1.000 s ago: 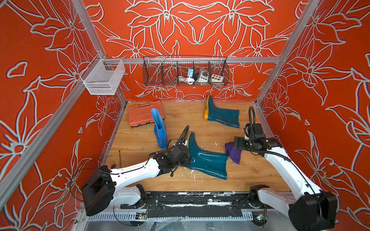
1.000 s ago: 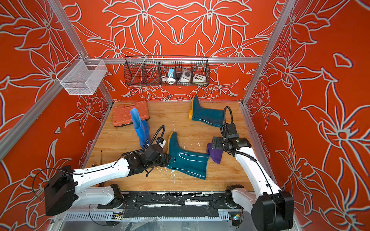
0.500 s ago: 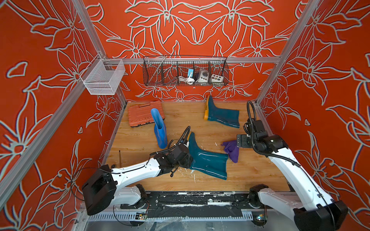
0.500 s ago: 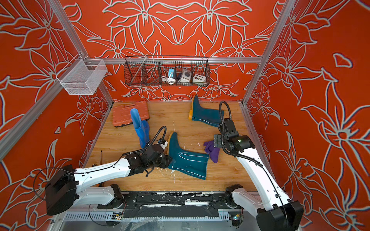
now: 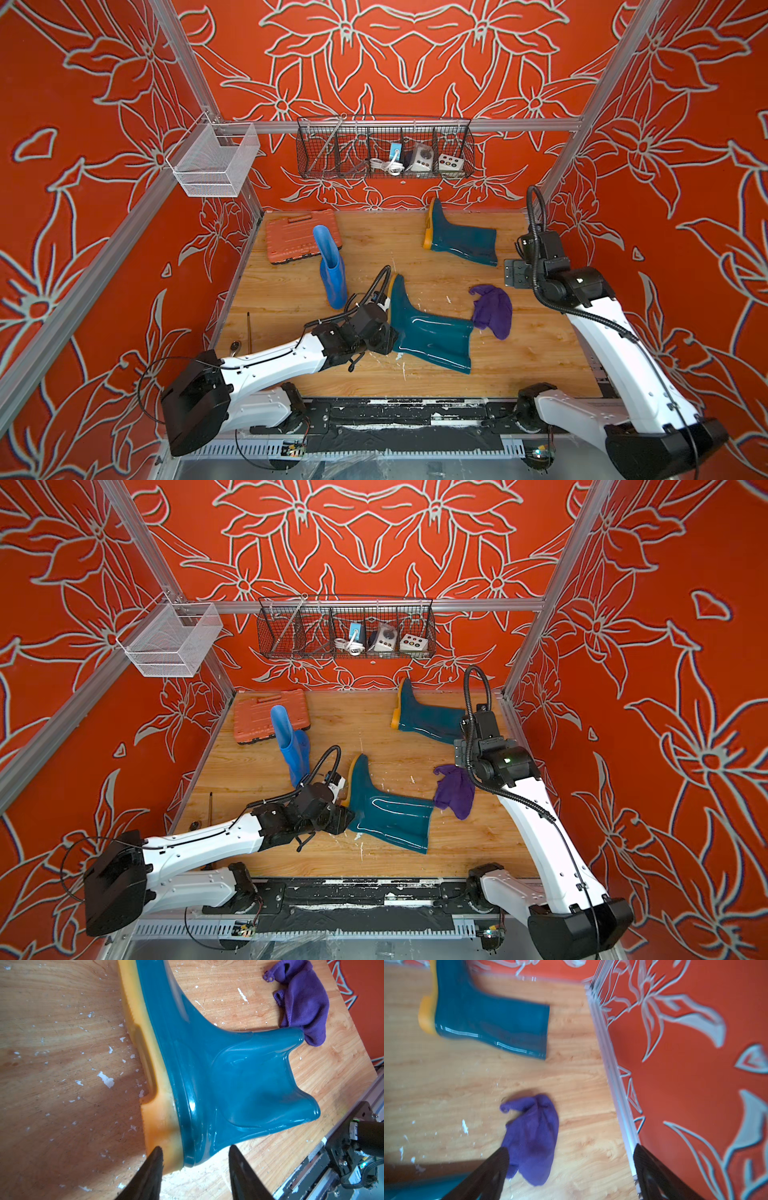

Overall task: Wipe the rubber boots with a cloth
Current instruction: Place the cleaning item at the center of the board, then adjust the rubber boot at the center of the board, then pick up the rubber boot from the center of the board.

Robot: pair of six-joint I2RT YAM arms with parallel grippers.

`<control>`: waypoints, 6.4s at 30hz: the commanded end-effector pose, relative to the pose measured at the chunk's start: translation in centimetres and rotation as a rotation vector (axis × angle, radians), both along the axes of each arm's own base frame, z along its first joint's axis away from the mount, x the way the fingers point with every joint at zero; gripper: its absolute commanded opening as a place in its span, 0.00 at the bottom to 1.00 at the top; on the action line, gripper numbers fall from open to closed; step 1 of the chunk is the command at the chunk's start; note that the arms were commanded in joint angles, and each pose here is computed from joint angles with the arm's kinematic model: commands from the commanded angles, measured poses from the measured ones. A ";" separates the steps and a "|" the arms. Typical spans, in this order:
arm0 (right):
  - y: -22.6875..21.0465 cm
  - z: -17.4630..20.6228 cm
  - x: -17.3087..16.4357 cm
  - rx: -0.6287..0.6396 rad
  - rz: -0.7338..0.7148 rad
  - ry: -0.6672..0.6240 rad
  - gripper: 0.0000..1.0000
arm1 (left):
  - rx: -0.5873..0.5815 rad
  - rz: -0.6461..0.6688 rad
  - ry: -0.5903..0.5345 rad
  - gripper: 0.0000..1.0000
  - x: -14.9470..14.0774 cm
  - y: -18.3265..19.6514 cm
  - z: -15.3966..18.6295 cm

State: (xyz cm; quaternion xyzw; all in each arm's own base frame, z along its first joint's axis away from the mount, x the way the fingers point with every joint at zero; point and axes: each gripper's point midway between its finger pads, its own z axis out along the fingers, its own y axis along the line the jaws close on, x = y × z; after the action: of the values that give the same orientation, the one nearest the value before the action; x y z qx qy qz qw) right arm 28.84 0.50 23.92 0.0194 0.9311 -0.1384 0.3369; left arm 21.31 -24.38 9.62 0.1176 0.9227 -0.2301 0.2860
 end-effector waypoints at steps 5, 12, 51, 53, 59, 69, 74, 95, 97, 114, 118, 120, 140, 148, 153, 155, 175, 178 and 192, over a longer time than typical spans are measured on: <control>5.6 -10.1 -4.8 0.406 0.047 0.207 0.86 | -0.003 -0.054 0.009 0.50 -1.0 0.0 -0.5; 10.8 -13.6 -10.5 0.627 0.102 0.307 0.81 | 0.005 -0.054 0.059 0.48 -1.4 -0.2 -2.6; 21.0 -4.3 -3.3 0.423 0.507 0.173 0.00 | 0.038 0.055 -0.080 0.36 -0.9 3.8 -0.8; 22.2 -3.0 -2.0 0.409 0.549 0.159 0.00 | 0.031 0.046 -0.106 0.31 -0.5 3.5 -0.2; 25.6 0.2 0.6 0.428 0.642 0.114 0.00 | 0.072 0.027 -0.145 0.22 1.1 2.3 -0.2; 28.5 3.6 3.0 0.499 0.679 0.027 0.00 | 0.191 0.047 -0.149 0.18 4.8 1.3 -2.2; 29.7 3.3 3.6 0.528 0.699 0.024 0.00 | 0.217 0.083 -0.141 0.17 7.6 1.4 -2.8; 32.8 3.0 7.8 0.503 0.752 -0.013 0.00 | 0.292 0.171 -0.112 0.14 16.9 2.4 -4.0; 33.2 3.0 8.4 0.507 0.753 -0.018 0.00 | 0.295 0.187 -0.106 0.14 17.2 2.8 -4.2; 31.0 4.8 6.9 0.450 0.775 -0.049 0.41 | 0.182 0.194 -0.164 0.32 12.9 4.7 0.6; 30.2 6.5 6.3 0.441 0.775 -0.078 0.51 | 0.158 0.185 -0.173 0.32 11.9 4.9 1.4; 29.5 7.3 6.0 0.432 0.771 -0.098 0.53 | 0.151 0.180 -0.184 0.33 11.4 4.9 1.9; 13.2 2.9 7.2 0.356 0.323 -0.105 0.61 | 0.092 0.073 -0.278 0.36 6.2 3.2 6.2; 16.7 -7.1 13.3 0.353 0.315 0.087 0.68 | 0.089 0.041 -0.289 0.39 4.9 2.7 7.7; 17.9 -10.0 17.8 0.292 0.296 0.101 0.74 | 0.079 0.046 -0.297 0.40 4.6 3.1 8.2; 18.6 -10.7 19.5 0.295 0.294 0.101 0.75 | 0.074 0.045 -0.302 0.41 4.6 3.0 8.4; 18.3 -19.6 23.2 0.158 0.204 0.288 0.28 | 0.099 0.046 -0.338 0.42 4.8 3.5 8.8; 17.5 -18.5 20.9 0.170 0.203 0.290 0.19 | 0.075 0.053 -0.330 0.43 4.4 3.6 9.1; 12.0 -5.0 11.3 0.124 0.241 0.078 0.00 | -0.032 0.067 -0.242 0.42 1.2 4.8 10.6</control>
State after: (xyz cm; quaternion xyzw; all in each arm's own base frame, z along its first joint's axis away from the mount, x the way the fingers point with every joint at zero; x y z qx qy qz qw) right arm 39.92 14.39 12.32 -0.0834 0.9706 -0.0123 0.2253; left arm 23.60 -19.97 20.14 0.1170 0.8742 -0.2097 0.4220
